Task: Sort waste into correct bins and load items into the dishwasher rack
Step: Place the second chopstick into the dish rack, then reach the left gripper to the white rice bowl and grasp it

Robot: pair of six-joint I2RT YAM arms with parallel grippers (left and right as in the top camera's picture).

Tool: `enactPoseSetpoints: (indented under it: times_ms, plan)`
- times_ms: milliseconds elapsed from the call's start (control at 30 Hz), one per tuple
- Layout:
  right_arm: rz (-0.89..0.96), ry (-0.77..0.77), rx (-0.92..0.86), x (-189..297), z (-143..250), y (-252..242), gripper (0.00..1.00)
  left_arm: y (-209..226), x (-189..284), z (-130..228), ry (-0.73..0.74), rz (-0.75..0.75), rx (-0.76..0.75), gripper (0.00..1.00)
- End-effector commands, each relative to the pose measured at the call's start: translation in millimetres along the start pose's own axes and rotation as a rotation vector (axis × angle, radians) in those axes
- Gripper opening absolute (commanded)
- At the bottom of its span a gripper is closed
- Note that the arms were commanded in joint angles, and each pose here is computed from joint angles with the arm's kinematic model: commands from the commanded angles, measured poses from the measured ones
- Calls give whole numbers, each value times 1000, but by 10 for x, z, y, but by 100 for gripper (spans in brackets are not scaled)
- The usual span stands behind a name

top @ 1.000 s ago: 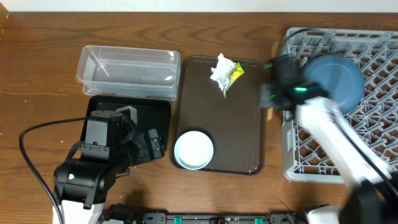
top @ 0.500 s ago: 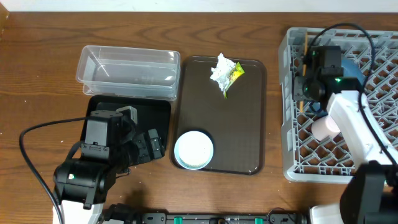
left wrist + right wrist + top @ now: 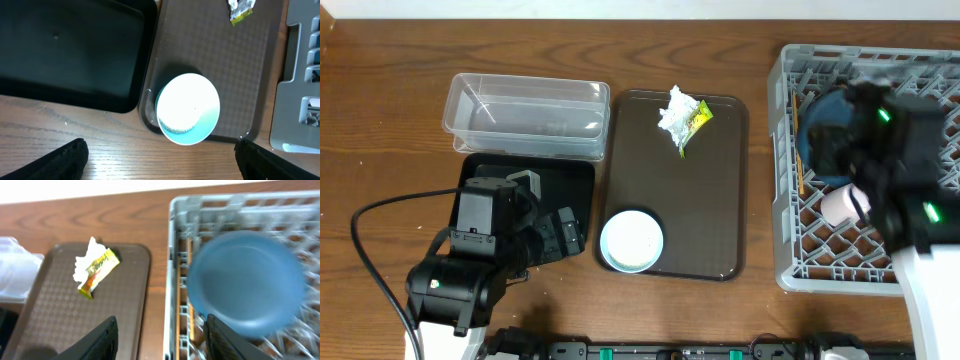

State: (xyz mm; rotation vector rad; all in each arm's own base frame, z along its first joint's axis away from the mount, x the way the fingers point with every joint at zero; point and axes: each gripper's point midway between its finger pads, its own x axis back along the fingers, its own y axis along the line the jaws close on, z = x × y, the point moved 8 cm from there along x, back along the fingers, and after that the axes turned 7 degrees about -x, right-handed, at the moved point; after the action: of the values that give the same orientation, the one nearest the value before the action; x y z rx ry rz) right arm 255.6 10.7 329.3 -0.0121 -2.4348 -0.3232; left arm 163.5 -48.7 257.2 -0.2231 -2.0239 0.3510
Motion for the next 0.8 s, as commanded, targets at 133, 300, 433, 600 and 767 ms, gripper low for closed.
enactPoseSetpoints:
  times_ms: [133, 300, 433, 600, 767]
  plan:
    - [354, -183, -323, 837, 225, -434, 57, -9, 34, -23, -13, -5, -13, 96]
    - [387, -239, -364, 1028, 292, -482, 77, -9, 34, -23, -13, -5, -13, 96]
    - [386, -238, -365, 1026, 292, -481, 99, -9, 34, -23, -13, -5, -13, 96]
    - [386, -238, -364, 1026, 294, -482, 99, -8, 34, -23, -13, -6, -14, 96]
    - [387, -237, -364, 1026, 294, -482, 99, -6, 34, -24, -14, -9, -17, 96]
